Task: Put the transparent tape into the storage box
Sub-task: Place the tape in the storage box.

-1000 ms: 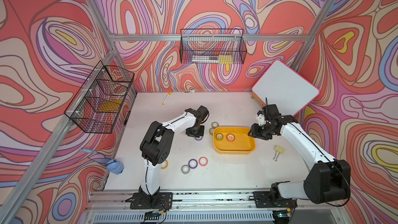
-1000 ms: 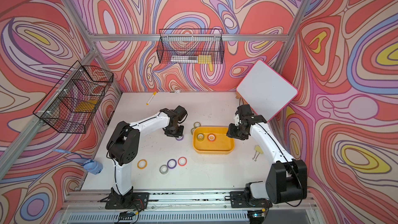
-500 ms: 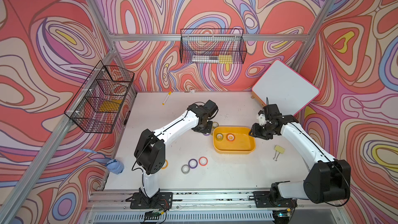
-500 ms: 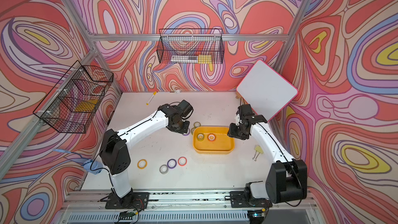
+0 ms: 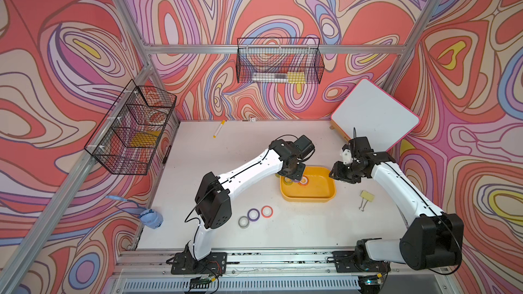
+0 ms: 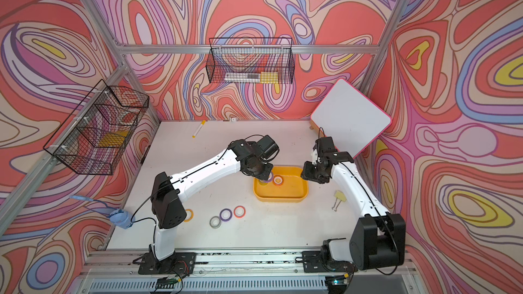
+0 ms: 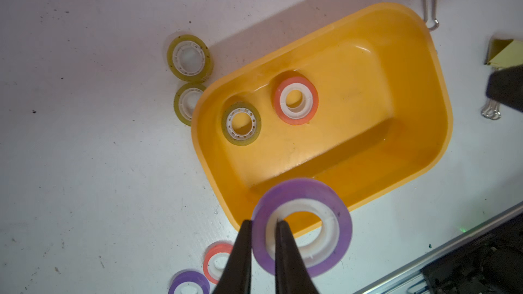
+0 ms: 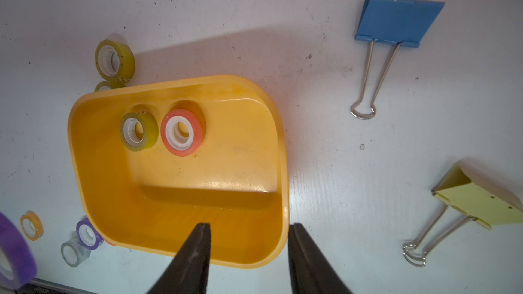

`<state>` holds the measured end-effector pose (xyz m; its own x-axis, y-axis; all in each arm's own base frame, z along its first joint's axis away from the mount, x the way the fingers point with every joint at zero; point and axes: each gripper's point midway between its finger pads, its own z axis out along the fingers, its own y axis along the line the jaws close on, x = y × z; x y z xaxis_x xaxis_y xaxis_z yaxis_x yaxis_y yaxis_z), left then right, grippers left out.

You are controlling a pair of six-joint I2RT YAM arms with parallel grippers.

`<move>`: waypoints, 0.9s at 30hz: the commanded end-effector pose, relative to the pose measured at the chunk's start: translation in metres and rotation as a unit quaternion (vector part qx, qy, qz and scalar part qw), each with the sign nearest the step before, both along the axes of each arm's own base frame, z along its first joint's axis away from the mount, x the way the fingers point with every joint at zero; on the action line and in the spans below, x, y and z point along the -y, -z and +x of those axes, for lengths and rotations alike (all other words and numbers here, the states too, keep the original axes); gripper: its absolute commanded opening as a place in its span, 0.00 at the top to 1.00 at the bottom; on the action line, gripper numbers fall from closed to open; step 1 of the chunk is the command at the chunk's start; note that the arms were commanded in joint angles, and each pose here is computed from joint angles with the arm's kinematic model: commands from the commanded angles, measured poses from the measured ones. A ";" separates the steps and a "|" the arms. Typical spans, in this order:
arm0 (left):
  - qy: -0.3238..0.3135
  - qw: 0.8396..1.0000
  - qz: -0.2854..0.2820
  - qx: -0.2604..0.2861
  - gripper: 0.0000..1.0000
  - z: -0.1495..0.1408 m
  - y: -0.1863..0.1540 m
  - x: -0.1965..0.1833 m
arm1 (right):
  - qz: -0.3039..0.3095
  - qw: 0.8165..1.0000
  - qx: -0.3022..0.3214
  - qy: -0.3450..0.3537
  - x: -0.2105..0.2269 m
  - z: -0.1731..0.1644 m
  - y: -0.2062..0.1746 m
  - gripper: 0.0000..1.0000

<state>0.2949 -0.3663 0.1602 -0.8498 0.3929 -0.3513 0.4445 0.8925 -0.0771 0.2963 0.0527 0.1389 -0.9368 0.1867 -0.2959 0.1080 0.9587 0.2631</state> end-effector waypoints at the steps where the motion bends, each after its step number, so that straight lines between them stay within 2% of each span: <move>1: 0.013 0.999 0.021 -0.027 0.94 -0.014 0.014 0.004 | 0.000 1.000 0.004 0.004 0.003 -0.004 -0.001 0.54; 7: 0.022 0.998 0.032 -0.042 0.94 -0.022 0.039 0.011 | 0.002 1.000 0.005 0.005 0.003 -0.005 -0.001 0.54; 18: 0.034 0.998 0.039 -0.038 0.94 -0.014 0.076 0.020 | -0.003 1.000 0.008 0.007 0.006 -0.005 -0.007 0.54; 24: 0.031 0.998 0.033 -0.034 0.92 -0.013 0.072 0.019 | -0.005 1.000 0.008 0.007 0.007 -0.004 -0.010 0.54; 27: 0.025 0.999 0.027 -0.026 0.86 -0.009 0.062 0.015 | 0.001 1.000 0.013 0.004 0.004 -0.002 -0.013 0.54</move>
<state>0.2806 -0.3855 0.0886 -0.8498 0.4596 -0.2582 0.4877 0.8714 -0.0540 0.2915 0.0489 0.1396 -0.9364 0.1980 -0.2896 0.1209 0.9571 0.2632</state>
